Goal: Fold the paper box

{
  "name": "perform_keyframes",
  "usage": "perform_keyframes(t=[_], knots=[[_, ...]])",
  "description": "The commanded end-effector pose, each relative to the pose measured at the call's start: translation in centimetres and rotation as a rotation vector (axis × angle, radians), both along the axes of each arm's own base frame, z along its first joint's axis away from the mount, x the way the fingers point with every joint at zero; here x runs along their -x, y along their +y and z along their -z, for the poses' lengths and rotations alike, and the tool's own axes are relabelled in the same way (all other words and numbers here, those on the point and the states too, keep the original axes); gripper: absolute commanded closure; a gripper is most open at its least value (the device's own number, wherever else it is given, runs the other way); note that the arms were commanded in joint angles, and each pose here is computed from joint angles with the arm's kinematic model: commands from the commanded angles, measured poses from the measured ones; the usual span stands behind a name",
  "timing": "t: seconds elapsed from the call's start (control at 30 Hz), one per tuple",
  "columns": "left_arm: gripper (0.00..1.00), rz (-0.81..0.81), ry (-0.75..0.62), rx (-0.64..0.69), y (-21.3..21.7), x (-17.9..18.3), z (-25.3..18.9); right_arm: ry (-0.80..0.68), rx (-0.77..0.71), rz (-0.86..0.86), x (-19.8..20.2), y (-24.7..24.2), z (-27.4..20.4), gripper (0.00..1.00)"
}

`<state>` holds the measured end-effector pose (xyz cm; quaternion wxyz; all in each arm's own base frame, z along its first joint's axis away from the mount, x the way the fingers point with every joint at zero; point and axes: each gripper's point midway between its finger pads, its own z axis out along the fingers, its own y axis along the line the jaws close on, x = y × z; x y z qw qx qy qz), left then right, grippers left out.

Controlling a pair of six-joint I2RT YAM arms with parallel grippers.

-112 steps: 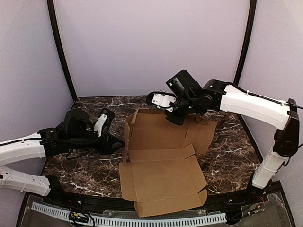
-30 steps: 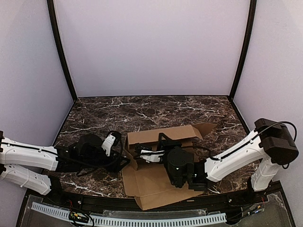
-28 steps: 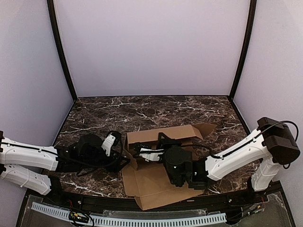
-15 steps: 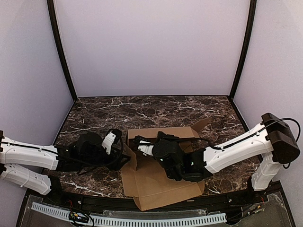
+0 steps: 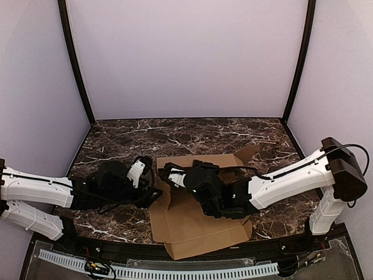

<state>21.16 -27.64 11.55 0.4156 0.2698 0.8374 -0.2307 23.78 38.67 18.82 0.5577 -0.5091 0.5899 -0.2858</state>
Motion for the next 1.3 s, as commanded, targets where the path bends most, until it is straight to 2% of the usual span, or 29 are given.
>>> perform_keyframes(t=[0.0, 0.17, 0.37, 0.6, 1.27], knots=[[0.29, -0.028, -0.080, 0.056, -0.8, -1.4, -3.1, 0.143, 0.171, -0.080, 1.0, -0.2, 6.7, 1.00], [0.22, -0.038, -0.087, 0.064, -0.5, -1.3, -3.1, 0.179, 0.149, -0.077, 0.7, -0.3, 6.5, 1.00], [0.19, -0.011, -0.113, 0.095, -0.7, -1.1, -2.9, 0.222, 0.116, -0.093, 0.7, 0.1, 6.1, 1.00], [0.18, 0.048, -0.125, 0.089, -1.2, -0.5, -3.2, 0.270, 0.129, -0.096, 0.6, 0.2, 6.5, 1.00], [0.17, -0.068, -0.162, 0.087, 1.1, -1.3, -2.1, 0.340, 0.146, -0.081, -0.5, 1.1, 6.9, 1.00]])
